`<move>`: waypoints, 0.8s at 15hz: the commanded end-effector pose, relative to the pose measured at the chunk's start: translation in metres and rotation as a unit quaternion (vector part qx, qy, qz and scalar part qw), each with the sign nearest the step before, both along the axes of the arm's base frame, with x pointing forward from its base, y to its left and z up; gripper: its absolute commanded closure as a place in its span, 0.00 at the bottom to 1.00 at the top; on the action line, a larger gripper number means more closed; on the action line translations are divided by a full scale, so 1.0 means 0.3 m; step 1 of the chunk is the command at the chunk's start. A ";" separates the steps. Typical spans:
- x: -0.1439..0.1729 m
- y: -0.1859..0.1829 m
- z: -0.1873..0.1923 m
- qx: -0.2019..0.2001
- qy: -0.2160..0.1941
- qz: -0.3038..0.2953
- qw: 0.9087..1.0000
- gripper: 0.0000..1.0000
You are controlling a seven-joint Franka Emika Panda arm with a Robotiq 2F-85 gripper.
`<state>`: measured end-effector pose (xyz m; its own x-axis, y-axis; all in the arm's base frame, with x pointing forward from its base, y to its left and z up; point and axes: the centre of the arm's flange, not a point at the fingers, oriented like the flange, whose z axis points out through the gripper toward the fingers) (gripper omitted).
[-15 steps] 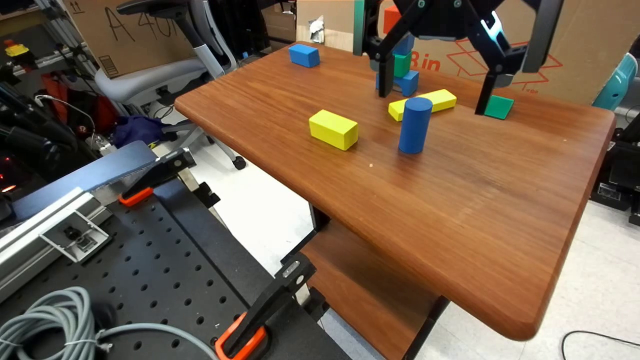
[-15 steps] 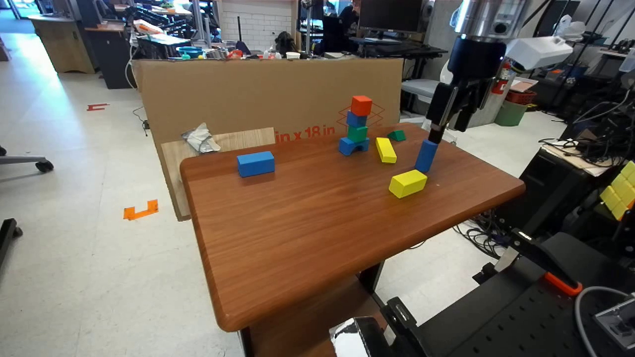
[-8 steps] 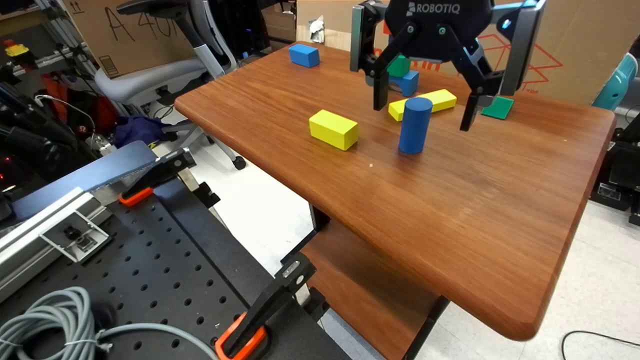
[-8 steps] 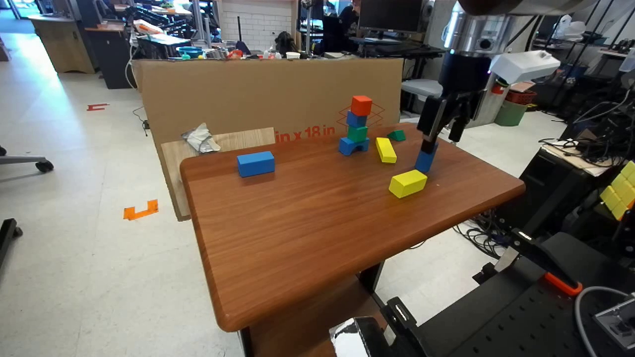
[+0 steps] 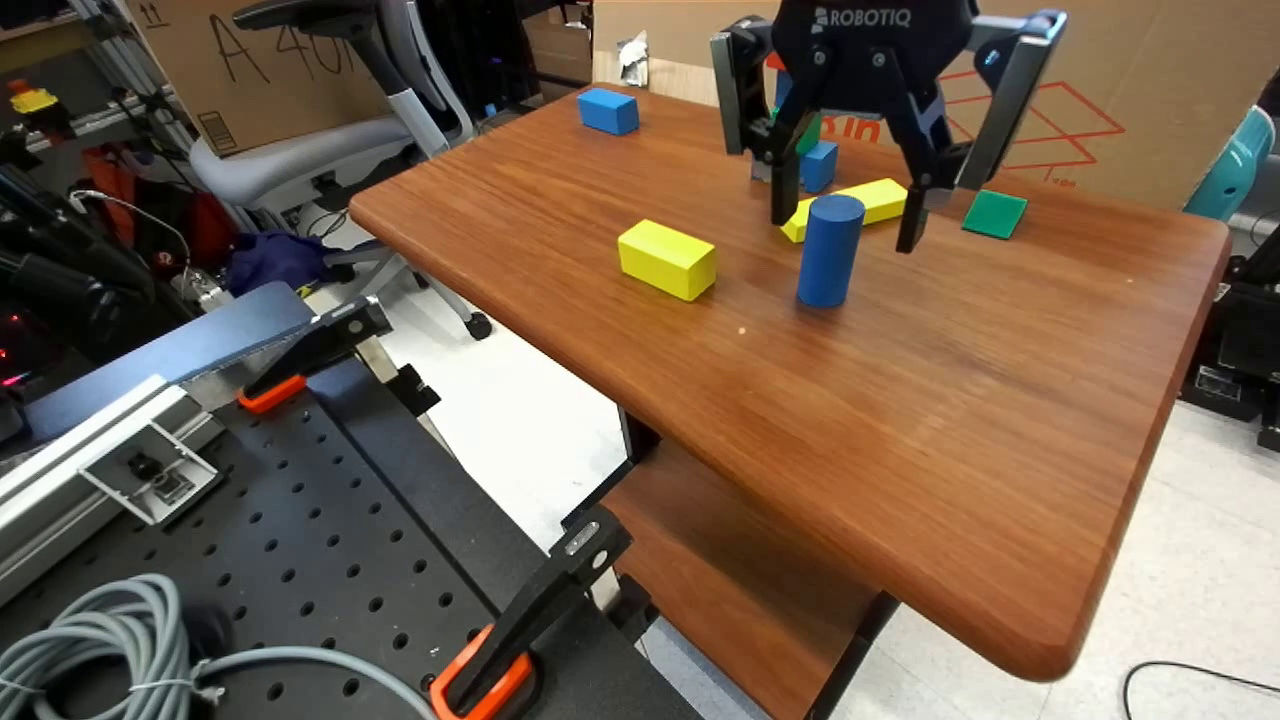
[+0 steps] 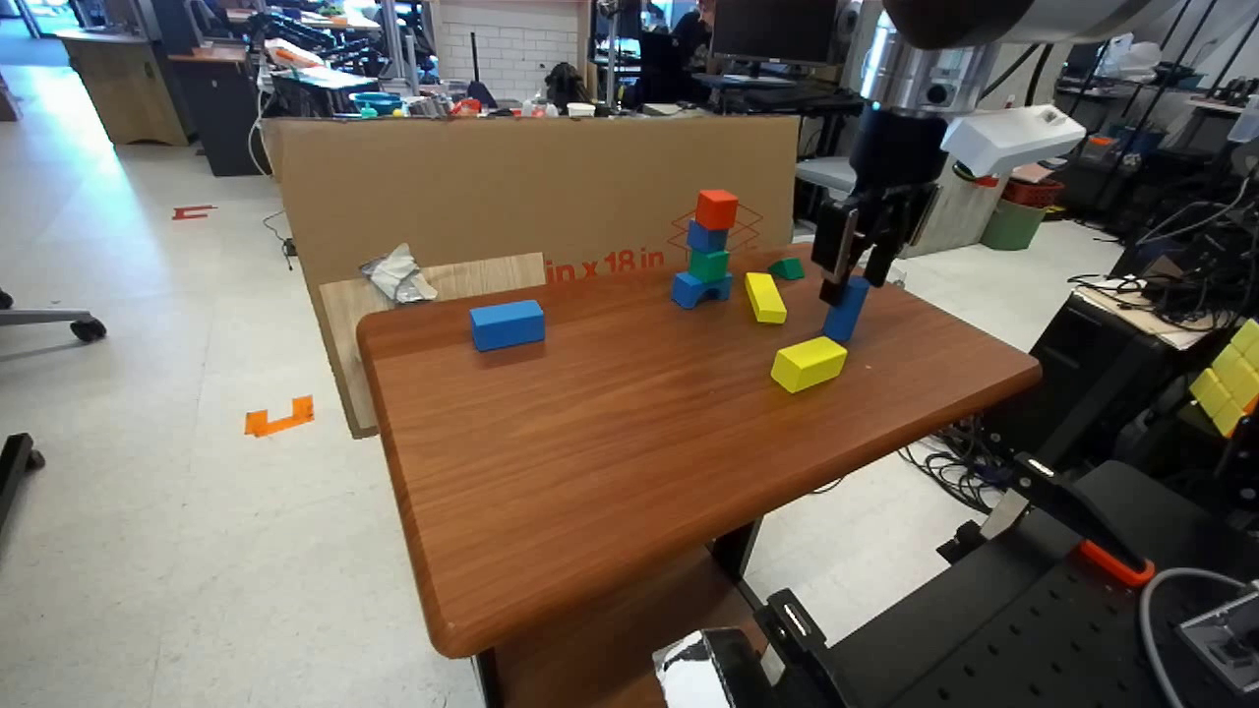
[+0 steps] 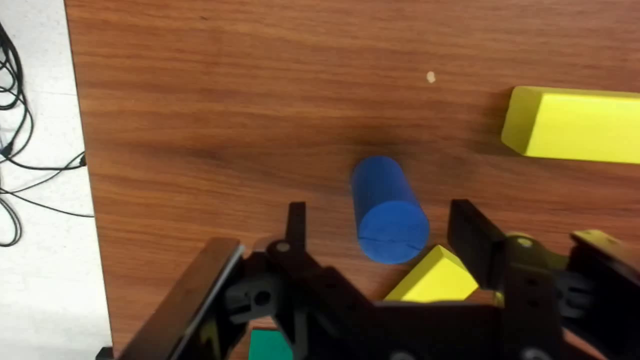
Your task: Put the blue cylinder on top of the the yellow rectangle
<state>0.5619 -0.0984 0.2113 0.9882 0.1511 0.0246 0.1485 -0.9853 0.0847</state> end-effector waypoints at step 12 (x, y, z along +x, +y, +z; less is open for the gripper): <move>0.056 0.042 0.171 0.006 -0.030 -0.028 0.999 0.92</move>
<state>0.5761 -0.0890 0.2264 0.9915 0.1140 0.0619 0.1087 -0.9905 0.0837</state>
